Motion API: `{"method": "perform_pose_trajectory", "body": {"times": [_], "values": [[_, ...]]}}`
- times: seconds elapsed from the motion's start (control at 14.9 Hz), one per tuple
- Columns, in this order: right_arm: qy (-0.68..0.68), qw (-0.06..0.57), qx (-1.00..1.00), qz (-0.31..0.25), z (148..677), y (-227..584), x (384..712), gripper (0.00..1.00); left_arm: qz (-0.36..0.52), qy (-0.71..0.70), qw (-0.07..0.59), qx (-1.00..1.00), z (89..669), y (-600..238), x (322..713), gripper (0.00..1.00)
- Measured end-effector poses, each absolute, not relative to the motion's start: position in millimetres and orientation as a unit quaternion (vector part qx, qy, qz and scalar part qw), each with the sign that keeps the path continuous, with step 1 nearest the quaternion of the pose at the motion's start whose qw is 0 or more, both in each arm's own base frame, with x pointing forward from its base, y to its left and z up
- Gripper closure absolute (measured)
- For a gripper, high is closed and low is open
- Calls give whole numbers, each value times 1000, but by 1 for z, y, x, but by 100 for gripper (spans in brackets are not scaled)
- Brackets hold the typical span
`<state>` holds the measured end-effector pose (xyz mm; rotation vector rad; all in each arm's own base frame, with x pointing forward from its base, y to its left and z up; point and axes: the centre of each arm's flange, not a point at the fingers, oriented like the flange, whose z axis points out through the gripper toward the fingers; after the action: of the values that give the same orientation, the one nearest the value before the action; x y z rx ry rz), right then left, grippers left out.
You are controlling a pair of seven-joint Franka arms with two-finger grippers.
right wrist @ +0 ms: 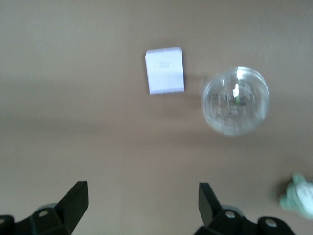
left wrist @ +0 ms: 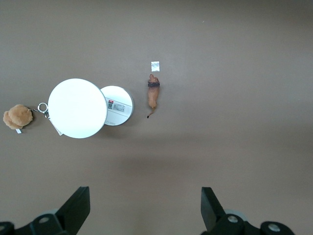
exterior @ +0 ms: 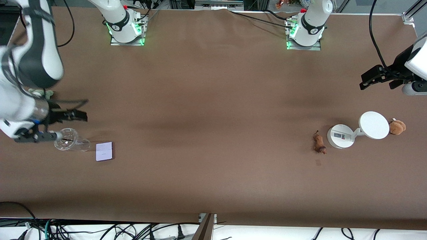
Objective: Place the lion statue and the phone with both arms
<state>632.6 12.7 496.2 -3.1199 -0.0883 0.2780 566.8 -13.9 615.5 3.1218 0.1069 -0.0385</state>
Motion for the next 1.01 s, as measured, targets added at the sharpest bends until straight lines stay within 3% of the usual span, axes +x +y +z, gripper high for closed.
{"method": "perform_pose_trajectory", "body": {"times": [0.34, 0.67, 1.01], "values": [[-25, 7, -991, 128, 570, 8, 574, 0, -12, 34, 9, 999, 616, -14, 567, 0], [-33, -7, -993, 111, 563, 9, 539, 0, -11, 34, 9, 999, 617, -14, 567, 0], [-33, -7, -993, 114, 559, 10, 533, 0, -11, 34, 9, 999, 617, -14, 567, 0]]}}
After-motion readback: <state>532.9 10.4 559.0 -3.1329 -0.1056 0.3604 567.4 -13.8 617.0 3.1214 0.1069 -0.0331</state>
